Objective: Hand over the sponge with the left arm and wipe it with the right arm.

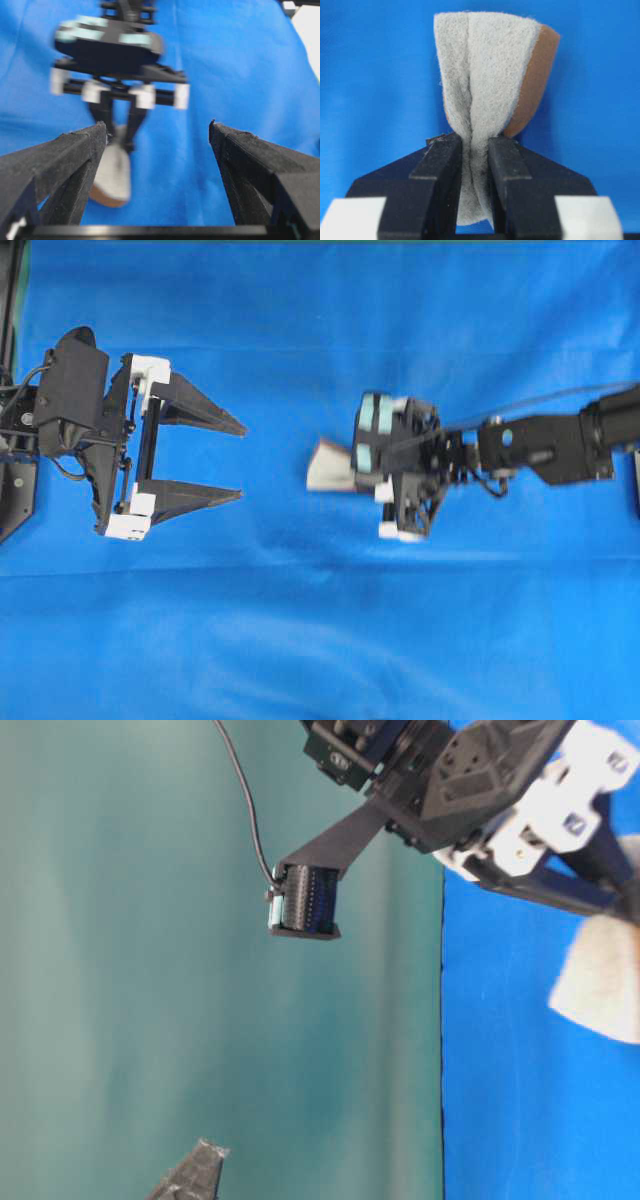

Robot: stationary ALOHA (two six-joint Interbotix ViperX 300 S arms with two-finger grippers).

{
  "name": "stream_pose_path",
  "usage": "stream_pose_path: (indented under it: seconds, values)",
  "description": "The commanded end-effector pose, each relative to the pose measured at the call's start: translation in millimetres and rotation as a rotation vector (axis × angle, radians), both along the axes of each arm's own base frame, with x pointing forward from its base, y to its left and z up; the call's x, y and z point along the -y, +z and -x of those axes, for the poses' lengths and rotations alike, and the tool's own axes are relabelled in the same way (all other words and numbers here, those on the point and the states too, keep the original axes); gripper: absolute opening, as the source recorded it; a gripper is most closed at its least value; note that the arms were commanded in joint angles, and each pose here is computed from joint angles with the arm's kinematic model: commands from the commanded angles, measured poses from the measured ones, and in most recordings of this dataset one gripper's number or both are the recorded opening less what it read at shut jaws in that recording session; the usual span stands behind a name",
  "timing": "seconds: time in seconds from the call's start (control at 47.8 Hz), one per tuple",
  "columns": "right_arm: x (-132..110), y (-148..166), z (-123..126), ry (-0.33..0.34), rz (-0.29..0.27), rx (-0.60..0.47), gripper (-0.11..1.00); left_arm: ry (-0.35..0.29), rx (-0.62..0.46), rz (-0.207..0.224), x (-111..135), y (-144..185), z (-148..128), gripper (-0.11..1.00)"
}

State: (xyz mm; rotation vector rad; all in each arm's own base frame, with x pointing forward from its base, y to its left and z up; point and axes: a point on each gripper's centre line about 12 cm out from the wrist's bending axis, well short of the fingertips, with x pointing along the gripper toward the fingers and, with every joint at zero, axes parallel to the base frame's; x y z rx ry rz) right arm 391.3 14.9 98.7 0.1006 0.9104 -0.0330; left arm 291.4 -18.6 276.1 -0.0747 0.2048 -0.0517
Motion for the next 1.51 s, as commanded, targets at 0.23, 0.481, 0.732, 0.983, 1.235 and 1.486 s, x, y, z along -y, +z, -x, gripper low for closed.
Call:
stream_pose_path:
  seconds: [0.23,0.481,0.732,0.983,1.235,1.486]
  values:
    - [-23,13,-4,0.042,-0.006,0.006,0.22,-0.001,0.026,0.002,1,7,-2,0.80]
    - [41,12,6,-0.051,0.058,-0.003,0.22,-0.002,0.026,0.000,1,7,-2,0.80]
    - [111,18,16,-0.162,0.127,0.012,0.22,-0.001,0.024,0.002,1,7,-2,0.80]
    - [135,22,19,-0.201,0.147,0.039,0.22,0.000,0.022,0.000,0,6,-2,0.80]
    - [107,20,13,-0.160,0.117,0.040,0.22,0.004,0.025,-0.001,-1,7,-3,0.80]
    - [26,18,1,-0.039,0.034,0.045,0.22,0.006,0.023,0.000,-2,6,-2,0.80]
